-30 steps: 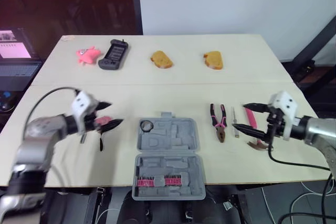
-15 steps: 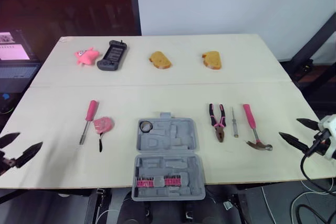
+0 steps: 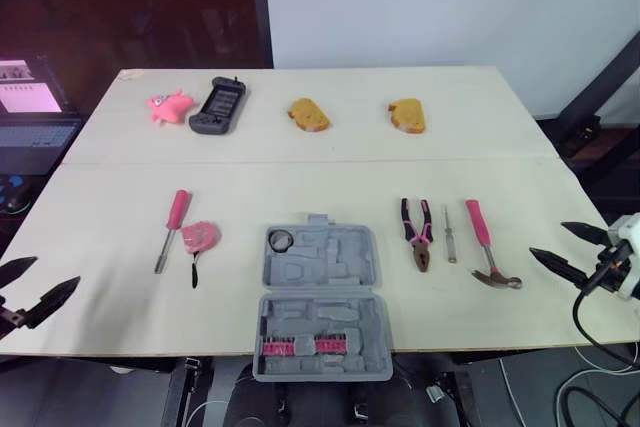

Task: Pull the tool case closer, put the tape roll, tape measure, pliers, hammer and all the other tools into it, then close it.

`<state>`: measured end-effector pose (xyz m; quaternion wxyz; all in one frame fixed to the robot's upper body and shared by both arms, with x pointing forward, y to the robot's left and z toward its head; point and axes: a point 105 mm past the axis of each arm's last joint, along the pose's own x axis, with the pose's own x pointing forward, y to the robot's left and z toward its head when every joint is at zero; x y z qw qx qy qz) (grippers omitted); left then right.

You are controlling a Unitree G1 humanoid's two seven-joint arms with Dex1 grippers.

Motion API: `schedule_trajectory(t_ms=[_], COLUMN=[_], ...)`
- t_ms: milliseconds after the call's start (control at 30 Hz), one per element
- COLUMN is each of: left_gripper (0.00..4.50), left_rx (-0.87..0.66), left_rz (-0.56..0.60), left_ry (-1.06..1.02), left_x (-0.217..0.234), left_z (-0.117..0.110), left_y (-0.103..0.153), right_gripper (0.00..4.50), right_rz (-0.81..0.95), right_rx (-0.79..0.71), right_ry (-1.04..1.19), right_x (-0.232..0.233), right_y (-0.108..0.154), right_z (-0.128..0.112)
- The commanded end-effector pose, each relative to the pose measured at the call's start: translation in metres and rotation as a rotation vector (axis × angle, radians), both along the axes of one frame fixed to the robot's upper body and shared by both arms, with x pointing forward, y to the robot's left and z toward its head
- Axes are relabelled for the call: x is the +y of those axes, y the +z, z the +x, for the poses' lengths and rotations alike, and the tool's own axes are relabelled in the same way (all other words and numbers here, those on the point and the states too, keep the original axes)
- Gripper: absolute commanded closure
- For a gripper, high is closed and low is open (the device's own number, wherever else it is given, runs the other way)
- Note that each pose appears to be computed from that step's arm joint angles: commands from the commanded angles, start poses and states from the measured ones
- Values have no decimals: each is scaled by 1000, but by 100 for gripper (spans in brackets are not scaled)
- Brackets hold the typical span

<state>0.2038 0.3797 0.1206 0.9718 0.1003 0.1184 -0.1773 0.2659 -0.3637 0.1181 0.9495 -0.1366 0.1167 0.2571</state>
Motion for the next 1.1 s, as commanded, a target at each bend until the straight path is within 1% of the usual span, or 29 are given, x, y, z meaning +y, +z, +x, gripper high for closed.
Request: schedule_trajectory(t_ms=[33, 100, 233, 300, 367, 500, 633, 833, 867, 933, 1000, 1067, 1100], left_gripper=[4, 4, 4, 4, 4, 4, 4, 4, 4, 4, 4, 4, 4], left_rx=[22, 56, 74, 99, 102, 83, 83, 87, 93, 105, 107, 80, 55], left_rz=[-53, -54, -59, -10, 58, 68, 76, 72, 43, 23, -8, -41, -107], left_ry=[-172, -287, -422, -561, -683, -818, -899, -895, -875, -835, -771, -680, -604], left_x=[-40, -67, -101, -129, -151, -185, -204, -209, -208, -205, -201, -193, -188], left_z=[14, 20, 29, 35, 36, 45, 47, 52, 51, 46, 38, 31, 28], left_y=[18, 26, 39, 40, 41, 52, 53, 50, 50, 45, 39, 34, 34], right_gripper=[0, 0, 0, 0, 0, 0, 0, 0, 0, 0, 0, 0, 0], right_rz=[94, 117, 130, 130, 144, 180, 191, 189, 174, 150, 145, 128, 123], right_rx=[26, 71, 101, 108, 96, 36, 21, 8, 5, 7, 20, 40, 52], right_ry=[146, 237, 306, 365, 391, 429, 444, 464, 483, 518, 579, 646, 680], right_x=[39, 68, 104, 136, 158, 194, 212, 225, 229, 234, 240, 247, 250], right_y=[27, 37, 46, 46, 50, 68, 75, 83, 85, 88, 93, 96, 98], right_z=[2, -5, -13, -19, -25, -40, -53, -60, -59, -56, -54, -53, -50])
